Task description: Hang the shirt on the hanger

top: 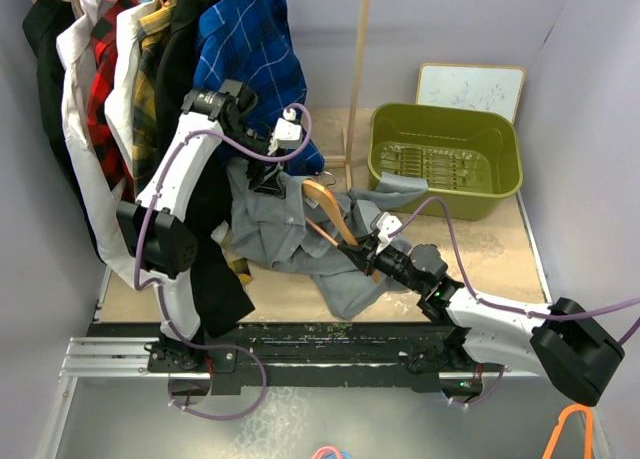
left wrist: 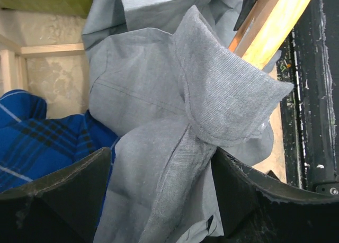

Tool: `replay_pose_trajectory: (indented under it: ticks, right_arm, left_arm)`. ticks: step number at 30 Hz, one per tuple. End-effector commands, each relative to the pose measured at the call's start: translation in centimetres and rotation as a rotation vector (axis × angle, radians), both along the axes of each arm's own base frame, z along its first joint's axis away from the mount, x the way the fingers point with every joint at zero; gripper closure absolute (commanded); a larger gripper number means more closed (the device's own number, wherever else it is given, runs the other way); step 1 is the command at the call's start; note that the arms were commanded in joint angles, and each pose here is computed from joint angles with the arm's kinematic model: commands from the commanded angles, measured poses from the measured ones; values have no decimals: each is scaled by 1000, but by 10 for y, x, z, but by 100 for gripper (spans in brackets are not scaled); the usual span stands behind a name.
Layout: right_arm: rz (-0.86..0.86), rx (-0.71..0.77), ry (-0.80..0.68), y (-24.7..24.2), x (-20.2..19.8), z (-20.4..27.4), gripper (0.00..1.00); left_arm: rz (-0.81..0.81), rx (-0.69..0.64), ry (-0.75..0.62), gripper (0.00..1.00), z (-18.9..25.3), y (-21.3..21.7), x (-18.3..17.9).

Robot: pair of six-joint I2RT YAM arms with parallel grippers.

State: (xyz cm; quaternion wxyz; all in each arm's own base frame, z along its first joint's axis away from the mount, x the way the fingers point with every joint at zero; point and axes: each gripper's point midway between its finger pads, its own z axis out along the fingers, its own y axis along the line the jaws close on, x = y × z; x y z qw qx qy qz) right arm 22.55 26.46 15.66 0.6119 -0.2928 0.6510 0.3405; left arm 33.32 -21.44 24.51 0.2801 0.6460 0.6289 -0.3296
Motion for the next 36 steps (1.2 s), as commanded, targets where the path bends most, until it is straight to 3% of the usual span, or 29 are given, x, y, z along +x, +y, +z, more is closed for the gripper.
replay_pose_trajectory:
  ticks: [1, 4, 9, 12, 16, 20, 22, 25, 30, 36]
  right_arm:
    - [-5, 120, -100, 5, 5, 47, 100]
    - [-7, 120, -96, 5, 5, 46, 100]
    - [-6, 113, -95, 6, 6, 44, 100]
    - [-9, 111, -95, 6, 7, 43, 100]
    - [-14, 112, -99, 5, 7, 44, 100]
    - [-23, 110, -104, 3, 8, 45, 100]
    - [-29, 108, -108, 2, 9, 45, 100]
    - [-39, 105, -112, 0, 10, 46, 100]
    - [-44, 98, -113, 0, 11, 45, 100]
    - [-42, 100, -118, 1, 12, 47, 100]
  left_arm:
    - [-63, -97, -4, 27, 24, -12, -18]
    - [-98, -116, -8, 47, 29, -18, -32]
    - [-138, -126, -18, 35, 40, -29, -53]
    - [-155, -135, -27, 36, 45, -31, -62]
    - [-172, -143, -29, 52, 47, -34, -70]
    - [-195, -153, -40, 85, 50, -39, -75]
    - [-203, -159, -48, 91, 54, -42, -76]
    - [-216, -167, -56, 91, 59, -47, -79]
    - [-245, -168, -53, 66, 70, -63, -92]
    - [-273, -173, -47, 52, 74, -73, -101]
